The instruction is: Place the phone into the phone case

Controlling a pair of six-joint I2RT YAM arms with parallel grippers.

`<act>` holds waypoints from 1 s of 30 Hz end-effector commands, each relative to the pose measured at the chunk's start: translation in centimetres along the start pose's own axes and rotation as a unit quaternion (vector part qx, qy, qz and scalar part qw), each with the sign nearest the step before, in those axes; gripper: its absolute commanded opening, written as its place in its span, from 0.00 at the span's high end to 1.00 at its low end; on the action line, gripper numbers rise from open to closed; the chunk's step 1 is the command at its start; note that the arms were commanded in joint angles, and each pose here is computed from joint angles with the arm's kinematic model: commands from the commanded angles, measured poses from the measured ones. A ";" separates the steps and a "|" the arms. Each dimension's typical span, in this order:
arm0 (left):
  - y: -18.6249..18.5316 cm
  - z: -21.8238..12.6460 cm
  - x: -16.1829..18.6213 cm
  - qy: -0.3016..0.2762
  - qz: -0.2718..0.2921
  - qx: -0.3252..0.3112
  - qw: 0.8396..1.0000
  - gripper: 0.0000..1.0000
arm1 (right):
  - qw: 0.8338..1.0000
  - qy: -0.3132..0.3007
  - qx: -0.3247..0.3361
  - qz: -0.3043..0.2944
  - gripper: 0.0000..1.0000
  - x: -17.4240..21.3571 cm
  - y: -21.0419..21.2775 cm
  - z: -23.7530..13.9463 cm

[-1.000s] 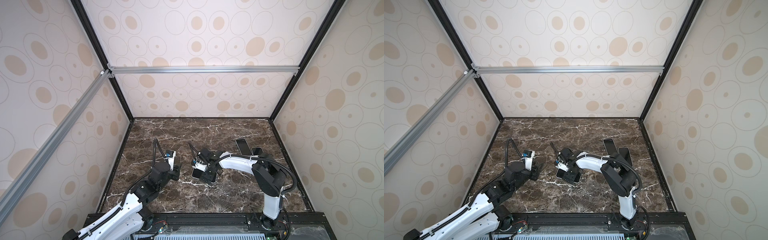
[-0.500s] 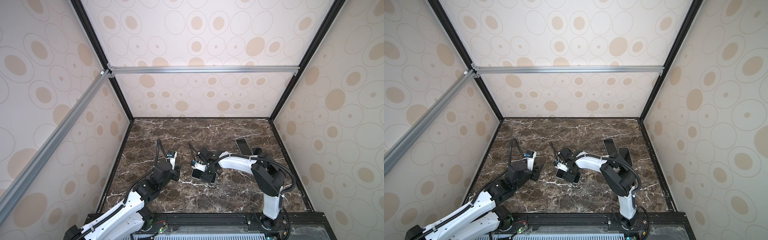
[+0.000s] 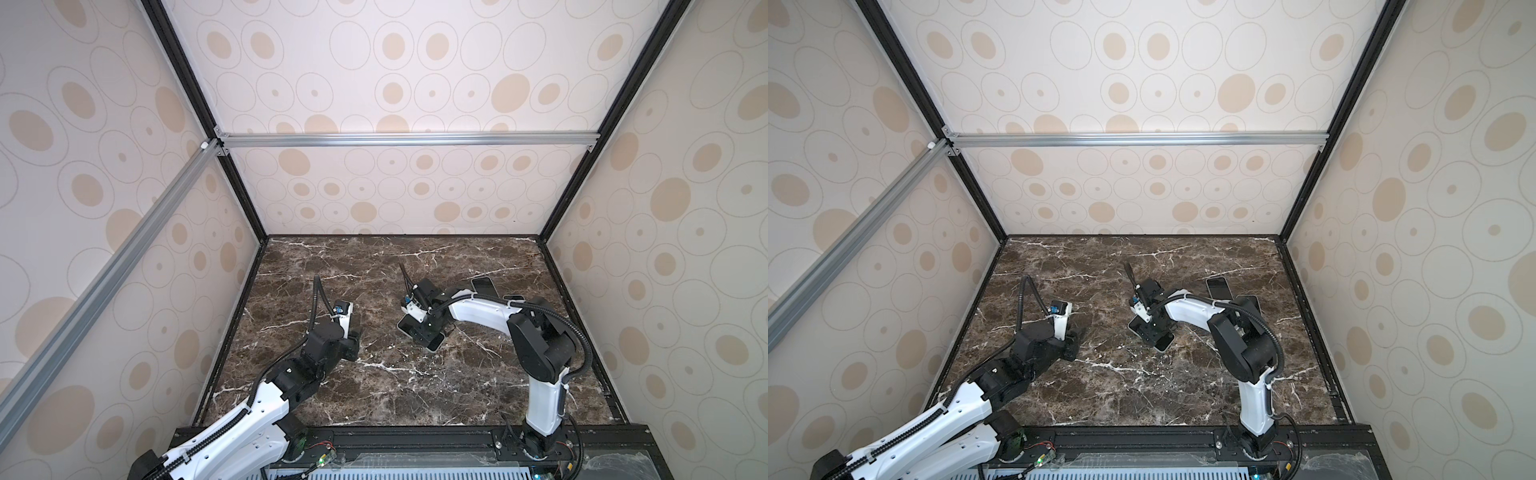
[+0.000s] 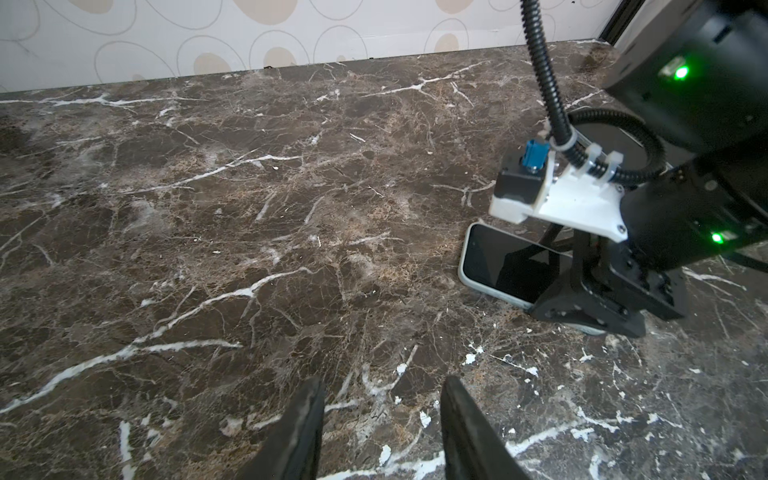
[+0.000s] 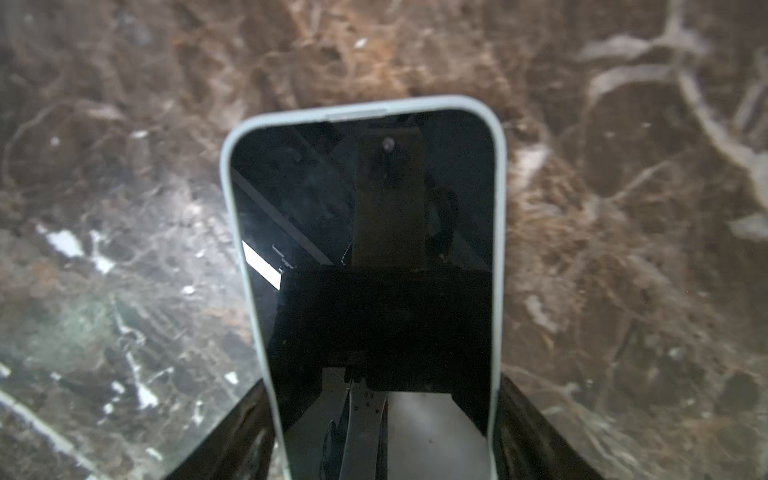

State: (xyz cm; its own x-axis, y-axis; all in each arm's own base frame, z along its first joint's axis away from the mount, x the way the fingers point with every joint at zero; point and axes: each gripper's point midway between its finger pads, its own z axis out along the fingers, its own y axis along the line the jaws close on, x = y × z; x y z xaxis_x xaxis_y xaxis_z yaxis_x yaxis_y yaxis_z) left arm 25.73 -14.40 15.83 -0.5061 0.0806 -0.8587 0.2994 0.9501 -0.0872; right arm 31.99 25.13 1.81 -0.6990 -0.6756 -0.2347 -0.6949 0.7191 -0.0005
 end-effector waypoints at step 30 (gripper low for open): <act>0.5 0.5 -1.9 -0.039 -0.070 -0.015 0.997 0.54 | 0.967 0.058 0.031 0.245 0.43 -1.8 -11.5 3.5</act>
State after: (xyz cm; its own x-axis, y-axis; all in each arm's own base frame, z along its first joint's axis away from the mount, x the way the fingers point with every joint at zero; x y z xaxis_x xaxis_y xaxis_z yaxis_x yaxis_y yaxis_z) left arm 26.70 -14.71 16.45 -0.5015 -0.0340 -0.8645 0.2413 0.9541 -0.1775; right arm 43.04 19.76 1.99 -0.9312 -0.2980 -0.2099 -0.3098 0.9505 0.0247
